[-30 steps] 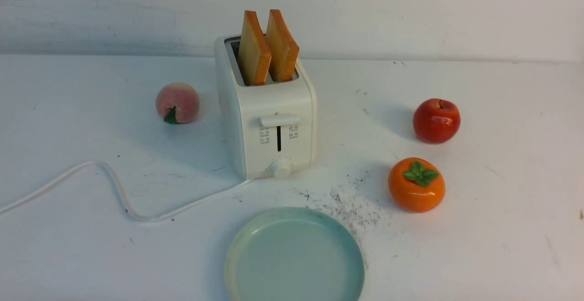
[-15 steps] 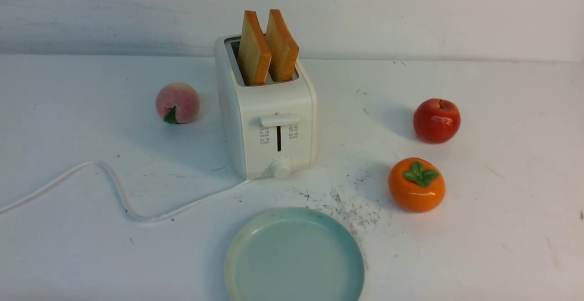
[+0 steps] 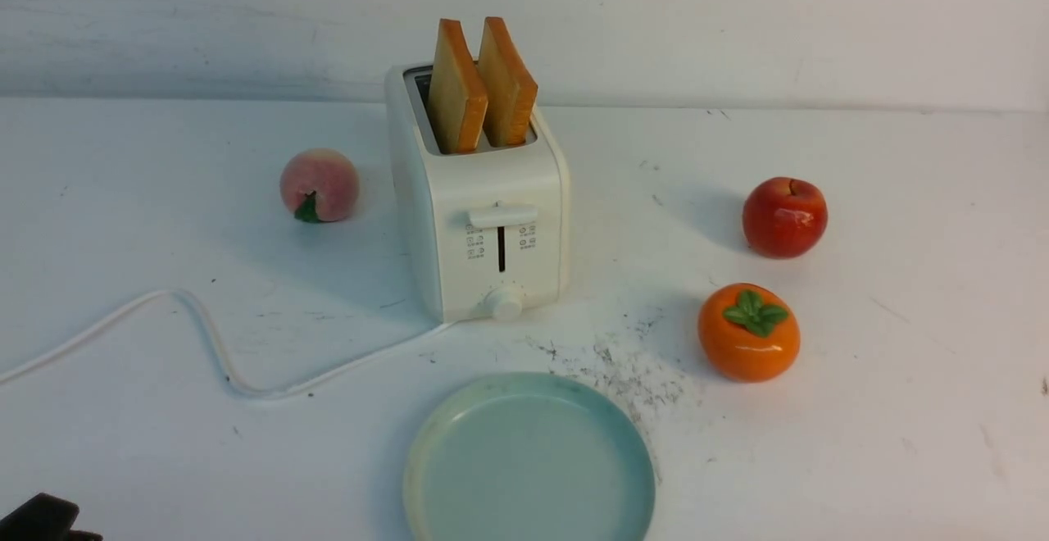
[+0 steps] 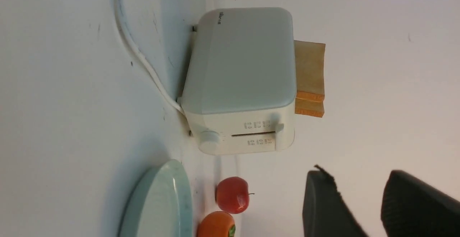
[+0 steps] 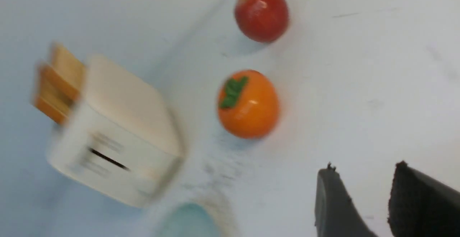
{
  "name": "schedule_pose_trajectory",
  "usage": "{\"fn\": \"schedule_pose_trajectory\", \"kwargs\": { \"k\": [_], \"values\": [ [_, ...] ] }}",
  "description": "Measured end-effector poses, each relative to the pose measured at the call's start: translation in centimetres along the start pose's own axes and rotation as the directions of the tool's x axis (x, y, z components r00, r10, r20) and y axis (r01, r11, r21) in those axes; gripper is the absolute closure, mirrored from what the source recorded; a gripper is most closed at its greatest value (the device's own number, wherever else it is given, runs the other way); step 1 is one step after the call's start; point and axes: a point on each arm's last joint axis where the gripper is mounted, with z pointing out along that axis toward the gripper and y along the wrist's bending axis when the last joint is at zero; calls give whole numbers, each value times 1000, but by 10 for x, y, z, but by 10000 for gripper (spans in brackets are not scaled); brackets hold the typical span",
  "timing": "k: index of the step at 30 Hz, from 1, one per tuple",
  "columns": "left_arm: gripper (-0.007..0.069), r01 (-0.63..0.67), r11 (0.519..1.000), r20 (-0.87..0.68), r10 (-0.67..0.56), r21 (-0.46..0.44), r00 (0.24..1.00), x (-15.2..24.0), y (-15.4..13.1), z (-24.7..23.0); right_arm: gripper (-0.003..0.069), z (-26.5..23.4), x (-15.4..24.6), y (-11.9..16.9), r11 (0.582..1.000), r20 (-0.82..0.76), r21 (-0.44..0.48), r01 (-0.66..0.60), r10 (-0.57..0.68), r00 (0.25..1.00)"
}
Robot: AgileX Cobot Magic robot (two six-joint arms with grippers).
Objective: Take toasted bread from bread machine on white table place on plate.
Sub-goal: 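Grasp the toast slice in the toaster and pull it up out of the slot with the right gripper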
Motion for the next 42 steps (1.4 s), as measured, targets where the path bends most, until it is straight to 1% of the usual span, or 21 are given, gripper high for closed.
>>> {"fn": "schedule_pose_trajectory", "kwargs": {
  "k": [1,2,4,10,14,18,19,21,22,23,24,26,29,30,31,33,34,36,38,39,42],
  "values": [
    [387,3,1000,0,-3,1,1000,0,0,0,419,0,0,0,1000,3,-5,-17,17,1000],
    [387,8,1000,-1,-8,1,1000,0,0,0,419,0,-2,3,993,23,-37,-113,114,993],
    [387,14,1000,-1,-14,2,1000,0,0,0,419,0,-4,5,985,34,-57,-163,165,986],
    [387,46,999,-1,-46,7,999,0,-1,0,419,-1,-8,7,975,73,-95,-201,208,975],
    [418,54,999,-16,-54,6,998,1,-3,0,456,-7,-29,20,975,252,-198,-98,147,956],
    [512,-108,989,-33,112,101,993,5,-41,-9,578,-13,-56,56,977,322,-176,121,-59,945],
    [551,-175,975,-18,180,140,984,5,-54,-13,624,-10,-65,71,969,306,-142,203,-152,940],
    [608,-267,945,10,270,187,963,5,-74,-18,664,1,-74,88,943,222,-82,323,-299,928],
    [630,-287,939,13,290,192,957,5,-80,-19,671,10,-80,98,921,157,-59,386,-373,914],
    [639,-297,937,11,301,184,954,5,-81,-18,672,11,-83,103,913,151,-60,403,-391,908],
    [639,-323,932,0,327,165,945,6,-86,-15,671,22,-87,112,887,68,-45,459,-456,887],
    [639,-342,938,-105,345,51,933,10,-87,0,662,65,-90,123,836,-223,-32,548,-540,812],
    [639,-321,938,-293,273,-128,916,19,-75,19,659,112,-93,130,832,-467,-43,554,-506,725],
    [639,-319,937,-304,266,-140,915,20,-74,21,659,116,-93,130,832,-481,-44,553,-503,718],
    [639,-329,917,-397,221,-227,891,24,-65,29,660,145,-92,132,825,-577,-69,562,-492,652],
    [639,-356,892,-470,197,-278,861,27,-58,37,660,181,-84,135,805,-653,-137,577,-511,559],
    [639,-363,888,-477,198,-283,856,28,-58,37,660,184,-85,139,801,-650,-151,579,-522,553],
    [639,-411,860,-561,188,-303,806,31,-50,45,660,230,-69,153,775,-687,-267,573,-570,451],
    [639,-421,856,-581,186,-301,792,33,-49,47,660,244,-63,161,765,-688,-306,566,-589,424],
    [639,-429,856,-605,184,-288,775,34,-48,50,660,269,-54,183,742,-671,-371,558,-630,391],
    [639,-433,861,-617,193,-267,763,36,-49,51,660,295,-45,201,718,-652,-433,545,-667,361]
  ]
}}
